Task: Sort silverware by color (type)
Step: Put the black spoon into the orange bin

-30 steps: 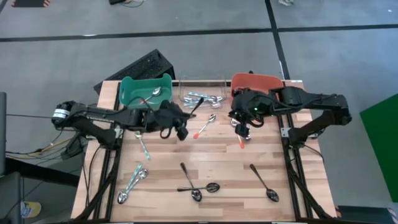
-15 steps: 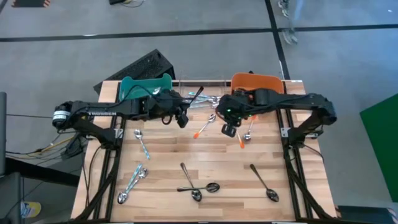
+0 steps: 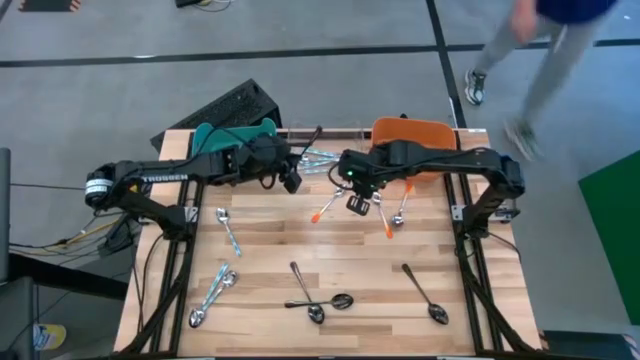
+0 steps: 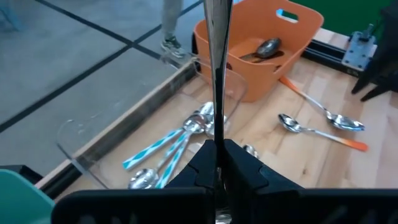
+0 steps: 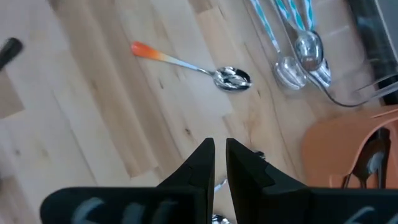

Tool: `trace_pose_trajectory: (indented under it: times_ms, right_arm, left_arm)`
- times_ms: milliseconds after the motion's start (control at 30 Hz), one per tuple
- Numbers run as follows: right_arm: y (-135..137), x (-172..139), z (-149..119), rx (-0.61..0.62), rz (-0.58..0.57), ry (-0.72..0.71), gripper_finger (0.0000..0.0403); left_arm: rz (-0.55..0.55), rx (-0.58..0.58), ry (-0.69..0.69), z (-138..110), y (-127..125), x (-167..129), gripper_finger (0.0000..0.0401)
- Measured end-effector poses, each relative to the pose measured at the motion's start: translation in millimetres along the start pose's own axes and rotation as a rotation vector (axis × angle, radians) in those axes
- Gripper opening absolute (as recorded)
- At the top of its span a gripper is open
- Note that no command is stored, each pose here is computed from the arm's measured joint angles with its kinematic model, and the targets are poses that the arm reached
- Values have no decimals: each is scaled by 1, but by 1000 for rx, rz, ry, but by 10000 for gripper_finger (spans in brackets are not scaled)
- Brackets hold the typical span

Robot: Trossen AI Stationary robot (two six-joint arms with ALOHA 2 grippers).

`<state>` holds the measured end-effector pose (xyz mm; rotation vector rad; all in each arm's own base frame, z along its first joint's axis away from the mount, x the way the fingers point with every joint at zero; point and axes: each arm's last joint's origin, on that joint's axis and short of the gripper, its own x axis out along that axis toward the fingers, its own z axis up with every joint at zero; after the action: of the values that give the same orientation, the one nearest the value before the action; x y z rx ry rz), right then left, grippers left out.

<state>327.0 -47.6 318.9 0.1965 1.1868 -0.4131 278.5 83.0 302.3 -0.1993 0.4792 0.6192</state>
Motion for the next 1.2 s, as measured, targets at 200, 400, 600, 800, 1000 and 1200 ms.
trace_pose_trajectory:
  times_ms: [200, 400, 600, 800, 1000, 1200]
  right_arm:
    - [-10, 12, 5, -27, -39, 21, 63]
    - [-20, 19, 9, -117, -50, 39, 63]
    - [-22, 18, 11, -243, -48, 13, 63]
    - [-23, 18, 13, -262, -97, 0, 63]
    - [-29, 19, 14, -157, -102, -2, 63]
    - [-32, 19, 14, -148, -104, 0, 63]
  left_arm:
    - [7, -19, -5, 3, 11, 3, 0]
    - [24, -38, -9, 6, 21, 6, 0]
    - [39, -49, -9, 7, 27, 7, 0]
    - [47, -53, -9, 6, 27, 7, 0]
    - [48, -52, -4, 6, 27, 7, 0]
    - [49, -48, -4, 6, 27, 7, 0]
